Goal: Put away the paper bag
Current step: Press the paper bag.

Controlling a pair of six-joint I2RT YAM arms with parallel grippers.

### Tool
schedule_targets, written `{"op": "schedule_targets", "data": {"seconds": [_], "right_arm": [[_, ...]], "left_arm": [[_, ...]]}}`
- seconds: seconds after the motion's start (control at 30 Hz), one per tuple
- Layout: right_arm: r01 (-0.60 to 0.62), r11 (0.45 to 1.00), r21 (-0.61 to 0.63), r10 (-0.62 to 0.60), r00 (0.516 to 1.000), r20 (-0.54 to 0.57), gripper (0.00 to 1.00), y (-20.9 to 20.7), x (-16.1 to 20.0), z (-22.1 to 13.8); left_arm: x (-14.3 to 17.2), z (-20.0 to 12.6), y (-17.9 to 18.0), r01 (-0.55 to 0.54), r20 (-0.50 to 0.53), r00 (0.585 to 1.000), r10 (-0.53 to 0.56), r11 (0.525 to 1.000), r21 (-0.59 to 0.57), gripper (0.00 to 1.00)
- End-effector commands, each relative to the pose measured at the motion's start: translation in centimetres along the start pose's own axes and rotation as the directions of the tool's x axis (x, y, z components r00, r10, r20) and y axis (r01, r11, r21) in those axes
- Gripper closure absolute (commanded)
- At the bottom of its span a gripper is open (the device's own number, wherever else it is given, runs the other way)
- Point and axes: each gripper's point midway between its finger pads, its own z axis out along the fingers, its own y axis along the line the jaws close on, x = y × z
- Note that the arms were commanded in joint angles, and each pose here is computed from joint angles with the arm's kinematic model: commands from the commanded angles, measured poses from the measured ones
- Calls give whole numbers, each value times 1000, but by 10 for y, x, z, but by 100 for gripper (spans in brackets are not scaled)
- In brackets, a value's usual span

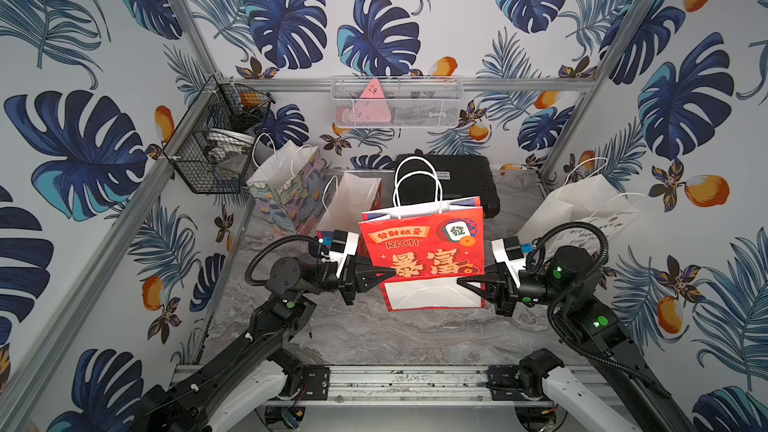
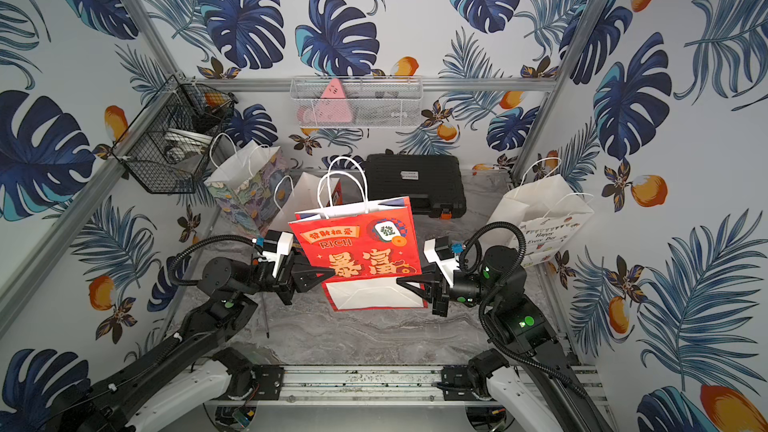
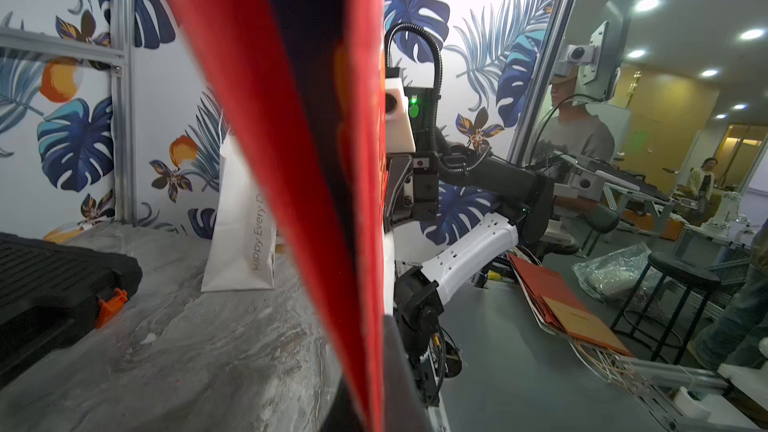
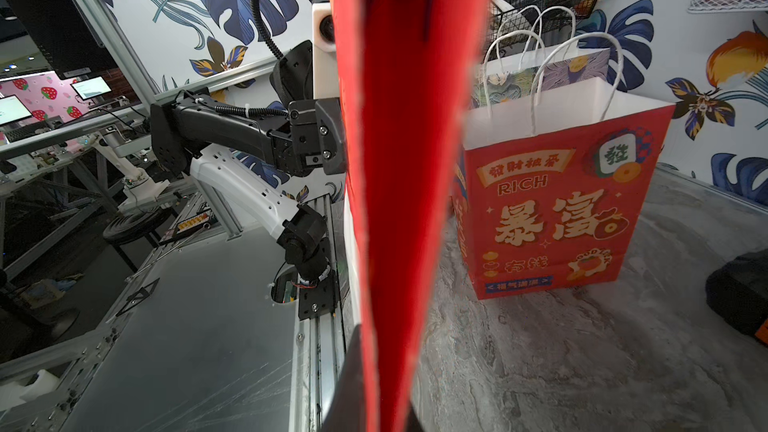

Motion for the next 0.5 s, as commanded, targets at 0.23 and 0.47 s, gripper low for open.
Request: {"op": "schedule_targets", "data": {"seconds": [0.23, 0.47], "right_arm": [[-55, 998, 20, 56, 996, -73, 100, 2, 24, -5], [-65, 997, 35, 68, 993, -97, 100, 2, 33, -7]], "left_arm": [[-26, 0, -5, -76, 76, 994, 77, 997, -18, 84], [-44, 0, -5, -97, 114, 988, 103, 994, -53, 100]]}}
